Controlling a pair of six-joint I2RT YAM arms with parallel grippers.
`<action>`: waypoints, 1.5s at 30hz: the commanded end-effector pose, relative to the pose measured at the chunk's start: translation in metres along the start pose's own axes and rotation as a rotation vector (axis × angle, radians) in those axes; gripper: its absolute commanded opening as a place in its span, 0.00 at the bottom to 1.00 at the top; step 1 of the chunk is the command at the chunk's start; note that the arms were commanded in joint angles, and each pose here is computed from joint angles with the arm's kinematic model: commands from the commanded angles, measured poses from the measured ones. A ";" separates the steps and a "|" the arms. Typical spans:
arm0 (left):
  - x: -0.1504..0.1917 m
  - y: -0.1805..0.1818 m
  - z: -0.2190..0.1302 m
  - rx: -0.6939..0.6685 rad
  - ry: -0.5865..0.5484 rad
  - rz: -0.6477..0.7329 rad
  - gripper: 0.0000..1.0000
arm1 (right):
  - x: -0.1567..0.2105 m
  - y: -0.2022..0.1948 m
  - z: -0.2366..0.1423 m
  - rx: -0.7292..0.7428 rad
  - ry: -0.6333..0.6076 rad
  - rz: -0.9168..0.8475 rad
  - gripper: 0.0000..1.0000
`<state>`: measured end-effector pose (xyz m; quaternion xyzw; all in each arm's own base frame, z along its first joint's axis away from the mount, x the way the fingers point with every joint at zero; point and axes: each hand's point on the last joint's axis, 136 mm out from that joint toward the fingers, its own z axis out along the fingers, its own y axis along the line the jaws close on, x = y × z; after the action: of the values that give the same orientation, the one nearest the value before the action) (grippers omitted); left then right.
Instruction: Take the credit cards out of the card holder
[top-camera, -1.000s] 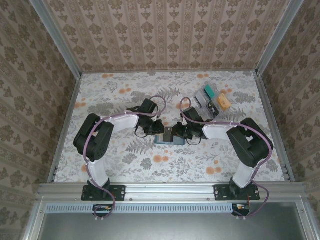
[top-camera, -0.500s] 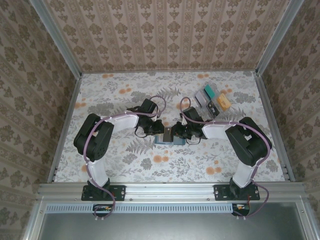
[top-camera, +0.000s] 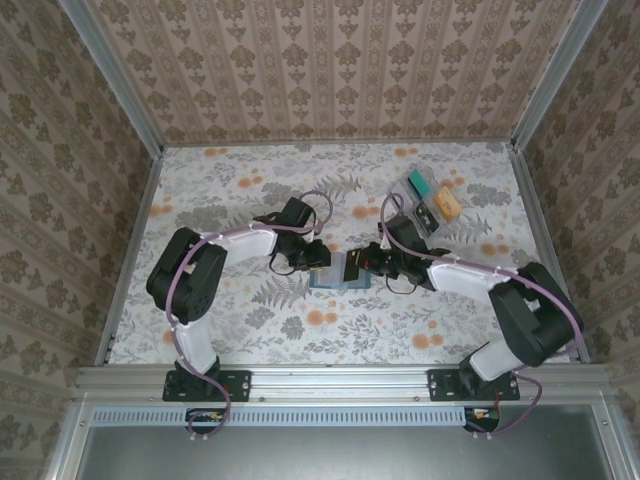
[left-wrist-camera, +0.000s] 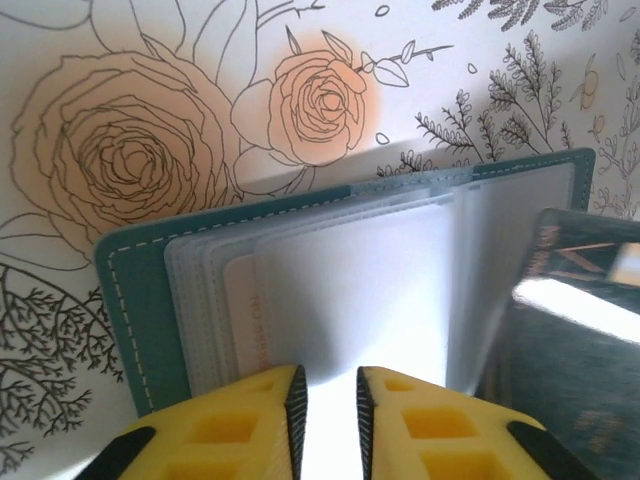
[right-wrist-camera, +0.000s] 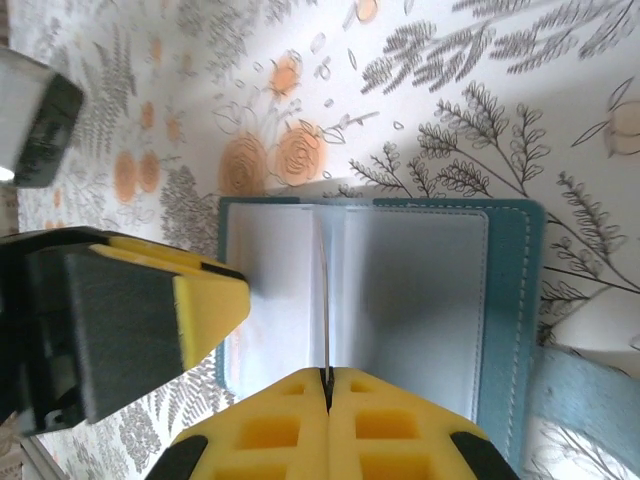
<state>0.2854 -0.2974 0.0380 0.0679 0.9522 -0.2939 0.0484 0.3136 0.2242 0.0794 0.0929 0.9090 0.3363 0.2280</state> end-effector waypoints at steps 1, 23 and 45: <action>-0.004 -0.010 -0.020 0.035 -0.033 0.010 0.32 | -0.013 0.008 -0.025 -0.007 -0.075 -0.075 0.00; -0.033 -0.145 -0.144 0.783 -0.217 0.078 0.48 | -0.059 0.123 -0.111 -0.635 -0.115 -0.017 0.00; -0.049 -0.154 -0.152 0.876 -0.298 -0.027 0.00 | -0.070 0.126 -0.105 -0.713 -0.101 0.125 0.25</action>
<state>0.2981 -0.3484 0.2501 0.0397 0.7204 -0.6807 0.1264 0.3308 0.2301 0.2485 0.0926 0.7328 0.6163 0.2730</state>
